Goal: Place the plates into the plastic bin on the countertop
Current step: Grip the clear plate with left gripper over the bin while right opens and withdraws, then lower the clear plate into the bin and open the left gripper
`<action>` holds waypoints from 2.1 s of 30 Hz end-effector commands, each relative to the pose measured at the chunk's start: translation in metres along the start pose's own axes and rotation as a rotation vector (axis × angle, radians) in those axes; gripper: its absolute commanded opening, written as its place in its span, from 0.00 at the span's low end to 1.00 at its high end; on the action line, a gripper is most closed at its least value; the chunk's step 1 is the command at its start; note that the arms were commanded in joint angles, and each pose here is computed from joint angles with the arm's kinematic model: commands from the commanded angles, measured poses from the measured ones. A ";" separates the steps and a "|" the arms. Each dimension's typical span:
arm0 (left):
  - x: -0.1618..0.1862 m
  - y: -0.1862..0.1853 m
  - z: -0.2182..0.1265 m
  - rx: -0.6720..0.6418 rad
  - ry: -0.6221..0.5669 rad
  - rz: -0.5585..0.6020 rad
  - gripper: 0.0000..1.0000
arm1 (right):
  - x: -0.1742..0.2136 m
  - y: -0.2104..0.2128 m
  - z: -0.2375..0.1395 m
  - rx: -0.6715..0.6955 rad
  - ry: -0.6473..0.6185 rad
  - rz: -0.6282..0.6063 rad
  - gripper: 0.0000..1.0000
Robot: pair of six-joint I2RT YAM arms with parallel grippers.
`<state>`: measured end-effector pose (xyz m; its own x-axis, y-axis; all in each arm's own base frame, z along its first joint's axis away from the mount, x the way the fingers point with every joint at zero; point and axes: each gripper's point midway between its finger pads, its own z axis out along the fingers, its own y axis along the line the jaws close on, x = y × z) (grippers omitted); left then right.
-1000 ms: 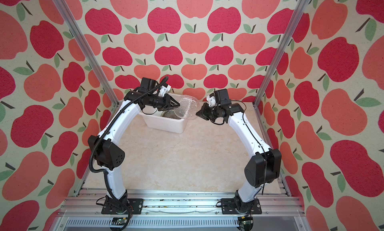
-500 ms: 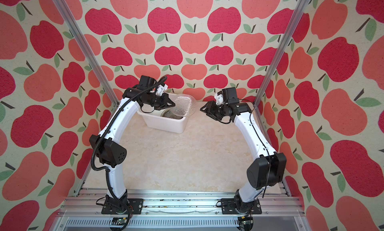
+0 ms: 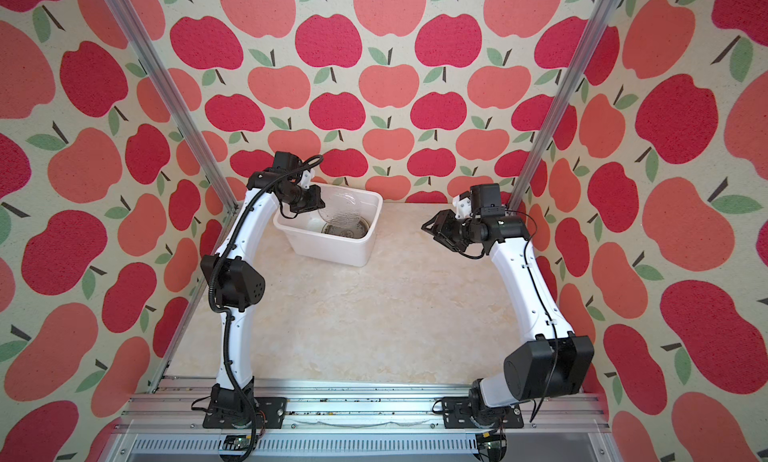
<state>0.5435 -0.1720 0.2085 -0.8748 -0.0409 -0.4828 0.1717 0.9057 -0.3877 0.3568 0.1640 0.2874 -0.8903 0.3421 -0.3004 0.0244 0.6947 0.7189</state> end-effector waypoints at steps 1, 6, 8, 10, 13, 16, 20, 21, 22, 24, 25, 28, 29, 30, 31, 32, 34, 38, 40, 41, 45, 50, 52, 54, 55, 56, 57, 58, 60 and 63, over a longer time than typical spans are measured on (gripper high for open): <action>-0.003 0.004 -0.001 -0.041 -0.007 0.039 0.00 | 0.006 0.000 0.000 -0.015 0.022 0.012 0.54; -0.001 0.011 0.014 -0.063 0.001 0.042 0.00 | 0.006 -0.005 0.004 -0.011 0.033 0.021 0.53; -0.001 0.012 0.019 -0.069 0.002 0.053 0.00 | 0.005 -0.007 0.007 -0.012 0.039 0.029 0.53; -0.001 0.014 0.022 -0.070 0.006 0.061 0.01 | 0.002 -0.007 0.010 -0.015 0.040 0.033 0.53; 0.001 0.016 0.029 -0.067 0.015 0.058 0.02 | -0.001 -0.006 0.013 -0.020 0.043 0.035 0.52; 0.005 0.016 0.038 -0.061 0.029 0.060 0.03 | -0.005 -0.005 0.014 -0.023 0.042 0.033 0.52; 0.007 0.012 0.047 -0.036 0.038 0.080 0.07 | -0.006 -0.007 0.017 -0.023 0.049 0.039 0.52; 0.006 0.012 0.048 -0.029 0.038 0.082 0.07 | -0.006 -0.008 0.018 -0.021 0.051 0.042 0.52; 0.006 0.011 0.048 -0.021 0.039 0.088 0.08 | -0.005 -0.009 0.018 -0.020 0.053 0.045 0.52; 0.006 0.011 0.048 -0.008 0.039 0.099 0.10 | -0.005 -0.011 0.019 -0.018 0.055 0.050 0.52; 0.006 0.013 0.050 -0.004 0.043 0.099 0.10 | -0.005 -0.011 0.020 -0.019 0.056 0.052 0.52; 0.008 0.017 0.051 0.000 0.051 0.092 0.11 | -0.007 -0.011 0.020 -0.022 0.056 0.051 0.51; 0.009 0.018 0.052 0.000 0.055 0.089 0.12 | -0.007 -0.011 0.021 -0.022 0.057 0.054 0.51; 0.010 0.018 0.053 0.001 0.057 0.088 0.15 | -0.008 -0.011 0.021 -0.022 0.057 0.053 0.51; 0.011 0.018 0.054 0.001 0.062 0.085 0.18 | -0.008 -0.011 0.022 -0.022 0.056 0.053 0.51; 0.012 0.019 0.055 0.000 0.067 0.081 0.21 | -0.009 -0.010 0.021 -0.026 0.053 0.050 0.51; 0.014 0.020 0.057 -0.001 0.073 0.077 0.27 | -0.010 -0.010 0.021 -0.026 0.053 0.051 0.51; 0.014 0.020 0.057 -0.003 0.072 0.076 0.36 | -0.009 -0.012 0.022 -0.025 0.053 0.057 0.51; 0.014 0.020 0.057 -0.005 0.074 0.075 0.40 | -0.009 -0.013 0.022 -0.025 0.052 0.057 0.51; 0.015 0.020 0.057 -0.004 0.075 0.075 0.42 | -0.009 -0.013 0.022 -0.025 0.051 0.058 0.51; 0.017 0.016 0.057 0.006 0.083 0.080 0.50 | -0.010 -0.012 0.022 -0.026 0.047 0.055 0.51; 0.023 0.005 0.060 0.022 0.098 0.088 0.54 | -0.011 -0.011 0.020 -0.029 0.041 0.053 0.51; 0.025 0.000 0.060 0.030 0.101 0.090 0.54 | -0.011 -0.010 0.019 -0.029 0.039 0.051 0.51; 0.023 -0.005 0.059 0.043 0.093 0.085 0.55 | -0.010 -0.010 0.017 -0.029 0.036 0.048 0.51; 0.020 -0.008 0.055 0.051 0.081 0.081 0.56 | -0.011 -0.009 0.015 -0.028 0.032 0.043 0.51; 0.017 -0.010 0.052 0.054 0.070 0.078 0.57 | -0.011 -0.010 0.013 -0.021 0.029 0.036 0.51; 0.010 -0.014 0.044 0.053 0.046 0.080 0.59 | -0.012 -0.011 0.011 -0.006 0.025 0.022 0.51; 0.004 -0.018 0.036 0.047 0.019 0.084 0.63 | -0.013 -0.011 0.006 0.009 0.017 -0.003 0.51; -0.014 -0.022 0.015 0.028 -0.059 0.102 0.70 | -0.017 -0.010 -0.004 0.044 0.001 -0.064 0.52; -0.043 -0.035 -0.028 0.033 -0.196 0.135 0.75 | -0.029 -0.005 -0.022 0.086 -0.048 -0.184 0.54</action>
<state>0.5564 -0.2013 0.1722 -0.8672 0.0508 -0.4953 0.2578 0.8969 -0.3593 0.3749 0.1505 0.2862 -0.8909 0.3070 -0.3348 -0.0027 0.7335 0.6797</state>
